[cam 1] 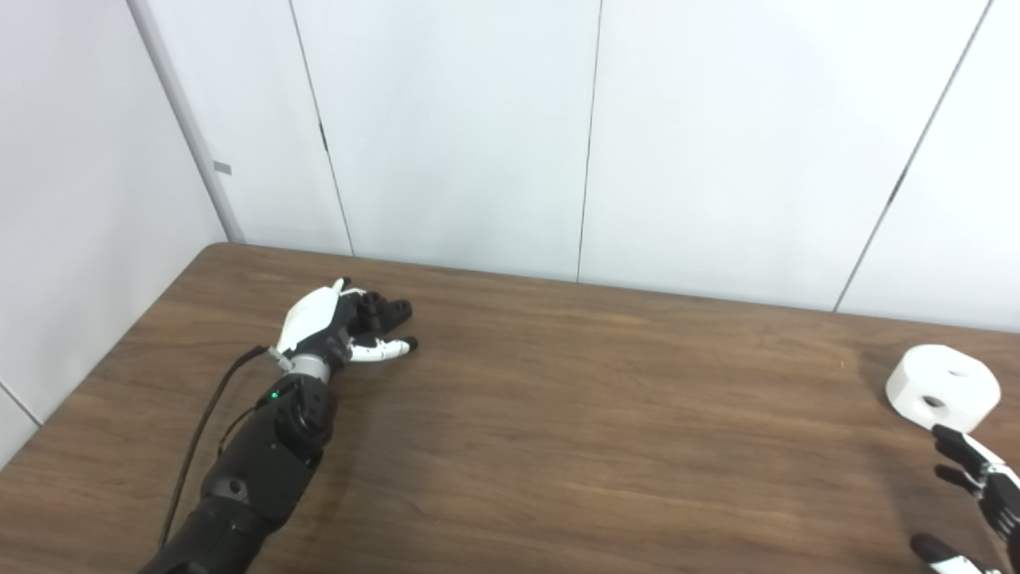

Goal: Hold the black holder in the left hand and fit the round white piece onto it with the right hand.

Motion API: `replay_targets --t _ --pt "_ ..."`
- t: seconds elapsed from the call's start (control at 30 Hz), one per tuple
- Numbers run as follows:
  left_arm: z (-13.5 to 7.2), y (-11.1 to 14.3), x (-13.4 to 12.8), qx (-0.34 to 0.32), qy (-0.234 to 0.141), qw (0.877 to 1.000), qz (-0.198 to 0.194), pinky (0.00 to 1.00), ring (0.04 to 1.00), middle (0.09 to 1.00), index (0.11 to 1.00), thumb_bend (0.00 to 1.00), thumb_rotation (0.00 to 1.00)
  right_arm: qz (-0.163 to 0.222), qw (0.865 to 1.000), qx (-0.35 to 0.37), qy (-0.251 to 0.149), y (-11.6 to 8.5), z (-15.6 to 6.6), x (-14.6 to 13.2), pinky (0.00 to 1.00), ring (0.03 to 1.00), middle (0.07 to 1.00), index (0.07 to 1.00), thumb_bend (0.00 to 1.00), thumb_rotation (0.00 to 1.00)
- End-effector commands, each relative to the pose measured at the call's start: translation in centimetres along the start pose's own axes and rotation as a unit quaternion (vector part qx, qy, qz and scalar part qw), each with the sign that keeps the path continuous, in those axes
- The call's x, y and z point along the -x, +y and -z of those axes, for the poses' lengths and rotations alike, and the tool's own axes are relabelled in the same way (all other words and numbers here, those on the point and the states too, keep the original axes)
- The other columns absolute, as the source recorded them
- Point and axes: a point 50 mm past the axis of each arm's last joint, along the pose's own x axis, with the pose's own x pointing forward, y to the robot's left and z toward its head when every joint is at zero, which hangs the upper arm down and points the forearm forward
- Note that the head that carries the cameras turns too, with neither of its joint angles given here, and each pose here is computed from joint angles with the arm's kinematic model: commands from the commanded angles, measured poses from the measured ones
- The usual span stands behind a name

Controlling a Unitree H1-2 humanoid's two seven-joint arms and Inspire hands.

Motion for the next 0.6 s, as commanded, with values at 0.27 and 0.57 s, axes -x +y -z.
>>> replay_targets --t 0.27,0.57 --pt "3.0 0.5 0.6 -0.022 0.045 0.998 0.030 1.00 1.000 1.000 0.753 0.94 0.15 -0.007 0.999 -0.024 0.036 1.6 1.6 2.9 0.83 0.888 0.885 0.855 0.70 0.61" --pt "3.6 0.8 0.6 -0.030 0.048 0.998 0.026 1.00 1.000 1.000 0.753 0.95 0.14 -0.011 0.999 -0.024 0.037 1.4 1.6 2.9 0.82 0.887 0.889 0.860 0.76 0.67"
